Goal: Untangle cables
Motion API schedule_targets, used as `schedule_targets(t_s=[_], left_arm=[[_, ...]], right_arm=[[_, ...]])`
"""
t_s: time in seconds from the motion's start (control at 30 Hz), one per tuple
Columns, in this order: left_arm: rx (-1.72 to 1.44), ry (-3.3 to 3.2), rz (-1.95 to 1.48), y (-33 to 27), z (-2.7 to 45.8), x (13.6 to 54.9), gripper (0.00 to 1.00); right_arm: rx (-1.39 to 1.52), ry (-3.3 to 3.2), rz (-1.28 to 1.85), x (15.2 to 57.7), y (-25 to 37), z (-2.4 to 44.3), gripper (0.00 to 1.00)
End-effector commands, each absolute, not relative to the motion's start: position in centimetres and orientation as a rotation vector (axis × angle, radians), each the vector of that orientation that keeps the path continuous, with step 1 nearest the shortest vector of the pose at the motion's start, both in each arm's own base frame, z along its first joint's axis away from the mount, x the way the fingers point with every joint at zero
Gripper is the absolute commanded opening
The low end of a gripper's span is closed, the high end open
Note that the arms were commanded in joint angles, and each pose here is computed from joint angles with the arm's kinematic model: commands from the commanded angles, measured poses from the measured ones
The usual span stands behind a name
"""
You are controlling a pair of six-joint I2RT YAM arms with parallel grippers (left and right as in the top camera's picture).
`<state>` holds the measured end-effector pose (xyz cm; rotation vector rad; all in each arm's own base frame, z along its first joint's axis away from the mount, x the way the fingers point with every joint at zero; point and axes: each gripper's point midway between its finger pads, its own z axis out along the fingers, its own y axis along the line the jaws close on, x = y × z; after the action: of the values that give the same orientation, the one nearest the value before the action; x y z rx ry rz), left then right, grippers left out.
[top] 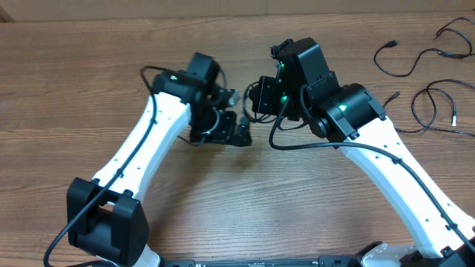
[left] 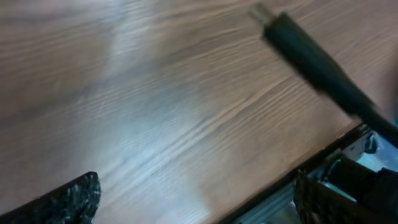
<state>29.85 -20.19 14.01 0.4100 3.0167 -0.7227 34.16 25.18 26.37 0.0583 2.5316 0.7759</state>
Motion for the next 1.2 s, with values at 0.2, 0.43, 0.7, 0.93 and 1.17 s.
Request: schedule_targets(t_s=[0.2, 0.43, 0.7, 0.93, 1.17], left_arm=[[0.511, 2.928, -0.65, -21.1, 14.2, 31.2, 1.0], [0.334, 2.955, -0.638, -19.3, 14.2, 32.4, 1.0], [0.207, 2.883, -1.027, -19.1, 16.5, 33.2, 0.99], [0.201, 2.805, -1.265, -19.9, 18.4, 33.1, 1.0], [0.28, 2.766, -1.289, -20.3, 18.7, 33.0, 0.97]], right_arm=[[0.103, 2.579, 0.728, 34.4, 24.9, 24.9, 0.04], [0.108, 2.589, 0.72, 34.3, 24.7, 24.7, 0.04], [0.085, 2.605, 0.778, 33.8, 25.3, 24.8, 0.04], [0.064, 2.612, 0.83, 33.4, 25.9, 25.1, 0.04], [0.059, 2.611, 0.842, 33.3, 26.1, 25.1, 0.04]])
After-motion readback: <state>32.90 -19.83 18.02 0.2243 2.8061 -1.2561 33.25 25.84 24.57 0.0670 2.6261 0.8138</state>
